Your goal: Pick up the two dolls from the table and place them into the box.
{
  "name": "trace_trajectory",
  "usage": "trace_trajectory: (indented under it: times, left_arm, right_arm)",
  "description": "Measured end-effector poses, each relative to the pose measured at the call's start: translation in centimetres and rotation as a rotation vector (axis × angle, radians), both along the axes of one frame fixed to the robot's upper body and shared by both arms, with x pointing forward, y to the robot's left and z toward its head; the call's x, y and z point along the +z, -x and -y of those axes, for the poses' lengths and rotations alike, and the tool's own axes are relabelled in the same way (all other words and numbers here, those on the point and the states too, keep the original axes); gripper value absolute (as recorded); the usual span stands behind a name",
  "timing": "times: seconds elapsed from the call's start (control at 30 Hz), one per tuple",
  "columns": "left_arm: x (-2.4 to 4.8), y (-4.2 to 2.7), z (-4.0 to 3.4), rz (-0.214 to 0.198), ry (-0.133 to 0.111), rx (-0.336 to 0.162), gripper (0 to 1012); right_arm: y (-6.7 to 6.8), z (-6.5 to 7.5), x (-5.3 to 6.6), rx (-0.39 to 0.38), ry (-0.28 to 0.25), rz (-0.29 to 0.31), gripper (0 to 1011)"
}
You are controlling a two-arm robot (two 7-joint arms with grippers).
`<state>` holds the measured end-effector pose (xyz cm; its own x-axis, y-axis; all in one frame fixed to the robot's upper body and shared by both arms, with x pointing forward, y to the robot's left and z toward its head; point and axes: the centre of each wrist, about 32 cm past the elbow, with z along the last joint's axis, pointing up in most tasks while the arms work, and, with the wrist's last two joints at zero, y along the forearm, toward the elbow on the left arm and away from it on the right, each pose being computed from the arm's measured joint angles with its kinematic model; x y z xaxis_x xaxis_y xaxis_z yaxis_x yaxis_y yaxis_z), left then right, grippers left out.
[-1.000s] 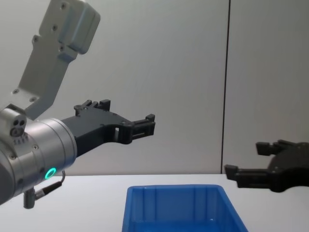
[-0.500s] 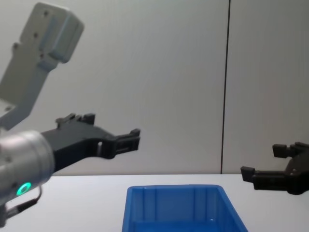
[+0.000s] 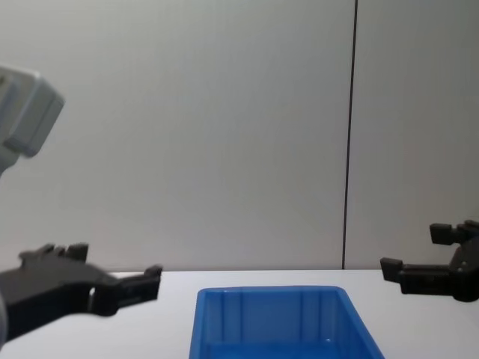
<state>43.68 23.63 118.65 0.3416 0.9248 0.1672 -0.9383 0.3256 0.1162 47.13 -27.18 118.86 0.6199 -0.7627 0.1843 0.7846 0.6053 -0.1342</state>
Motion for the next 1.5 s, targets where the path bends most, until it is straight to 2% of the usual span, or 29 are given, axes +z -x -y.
trace_trajectory:
  times: [0.17, 0.4, 0.63, 0.67, 0.77, 0.9, 0.97, 1.13, 1.5]
  left_arm:
    - [-0.95, 0.54, -0.95, -0.049, 0.003, 0.014, 1003]
    - [-2.2, 0.37, -2.09, -0.094, 0.005, 0.012, 1004]
    - [-3.77, -0.27, -3.18, -0.137, 0.013, 0.001, 1004]
    - [-3.77, -0.27, -3.18, -0.137, 0.013, 0.001, 1003]
    - [-4.55, -0.69, -3.68, -0.158, 0.018, -0.004, 1004]
    - [-5.09, -0.99, -4.02, -0.173, 0.02, -0.013, 1003]
    - [-5.64, -1.31, -4.36, -0.188, 0.022, -0.017, 1003]
    - [-6.39, -1.83, -4.86, -0.209, 0.024, -0.026, 1004]
    - [-7.49, -2.63, -5.56, -0.239, 0.02, -0.034, 1004]
  right_arm:
    - [0.0, 0.1, 0.0, -0.001, 0.0, 0.0, 1001]
    - [0.1, 0.1, 0.0, -0.002, 0.0, 0.0, 1001]
    - [0.1, 0.1, 0.0, -0.003, 0.0, 0.001, 1001]
    - [0.1, 0.2, 0.0, -0.004, 0.0, 0.0, 1001]
    - [0.1, 0.2, 0.0, -0.004, -0.001, 0.0, 1001]
    - [0.1, 0.2, 0.0, -0.004, -0.001, 0.0, 1001]
    - [0.1, 0.2, 0.0, -0.004, 0.0, -0.001, 1001]
    - [0.1, 0.2, 0.0, -0.004, 0.0, -0.001, 1001]
    - [0.1, 0.2, 0.0, -0.004, 0.0, -0.001, 1001]
